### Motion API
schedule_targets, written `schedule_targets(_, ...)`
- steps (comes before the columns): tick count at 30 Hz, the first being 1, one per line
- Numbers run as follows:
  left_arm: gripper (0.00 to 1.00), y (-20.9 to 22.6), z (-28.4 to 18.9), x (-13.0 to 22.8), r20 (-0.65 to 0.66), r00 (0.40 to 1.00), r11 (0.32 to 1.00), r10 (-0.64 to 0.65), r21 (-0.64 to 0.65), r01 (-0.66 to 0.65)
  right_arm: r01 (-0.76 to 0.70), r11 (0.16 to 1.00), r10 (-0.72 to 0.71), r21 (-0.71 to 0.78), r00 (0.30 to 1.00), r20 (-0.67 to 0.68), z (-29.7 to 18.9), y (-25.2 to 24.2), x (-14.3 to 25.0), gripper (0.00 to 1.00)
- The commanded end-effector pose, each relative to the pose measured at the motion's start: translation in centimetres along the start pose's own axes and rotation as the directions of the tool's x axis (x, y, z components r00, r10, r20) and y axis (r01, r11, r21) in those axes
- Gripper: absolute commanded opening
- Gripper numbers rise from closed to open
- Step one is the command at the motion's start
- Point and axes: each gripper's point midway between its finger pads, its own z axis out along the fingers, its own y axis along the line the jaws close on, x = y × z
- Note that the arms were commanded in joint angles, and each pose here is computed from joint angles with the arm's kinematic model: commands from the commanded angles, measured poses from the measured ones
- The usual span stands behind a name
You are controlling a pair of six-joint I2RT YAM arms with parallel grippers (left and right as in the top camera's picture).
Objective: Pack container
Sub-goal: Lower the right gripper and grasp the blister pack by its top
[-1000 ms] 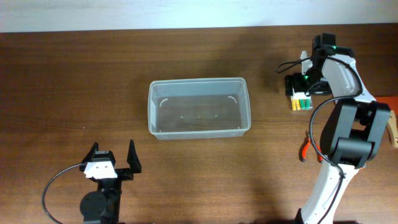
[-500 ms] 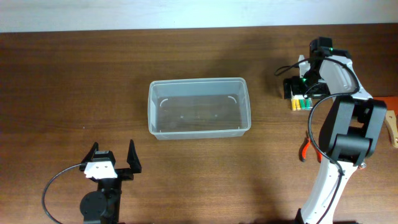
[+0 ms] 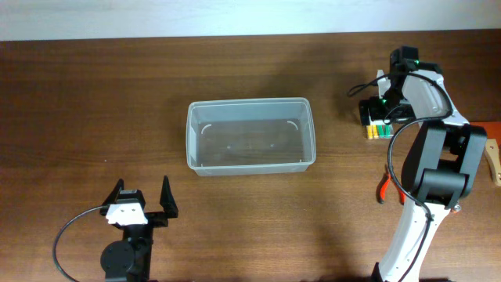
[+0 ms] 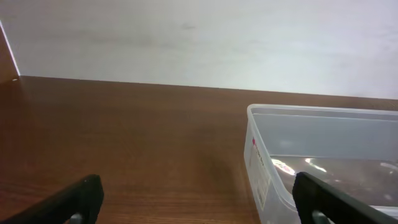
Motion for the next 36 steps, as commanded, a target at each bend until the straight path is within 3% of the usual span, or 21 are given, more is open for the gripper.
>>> schedule_targets(1,0.99,-0.1,0.0,0.2,-0.003,1.000,1.000,-0.002,0.005,0.002,0.010,1.000,-0.010,0.011,1.000,-0.003,0.3,0.1,-0.3,0.99)
schedule_targets(36,0.99,-0.1,0.0,0.1,-0.002,1.000,1.000,-0.002,0.005,0.002,0.007,0.996,-0.008,-0.093,1.000,-0.005,0.4,1.8,-0.1,0.99)
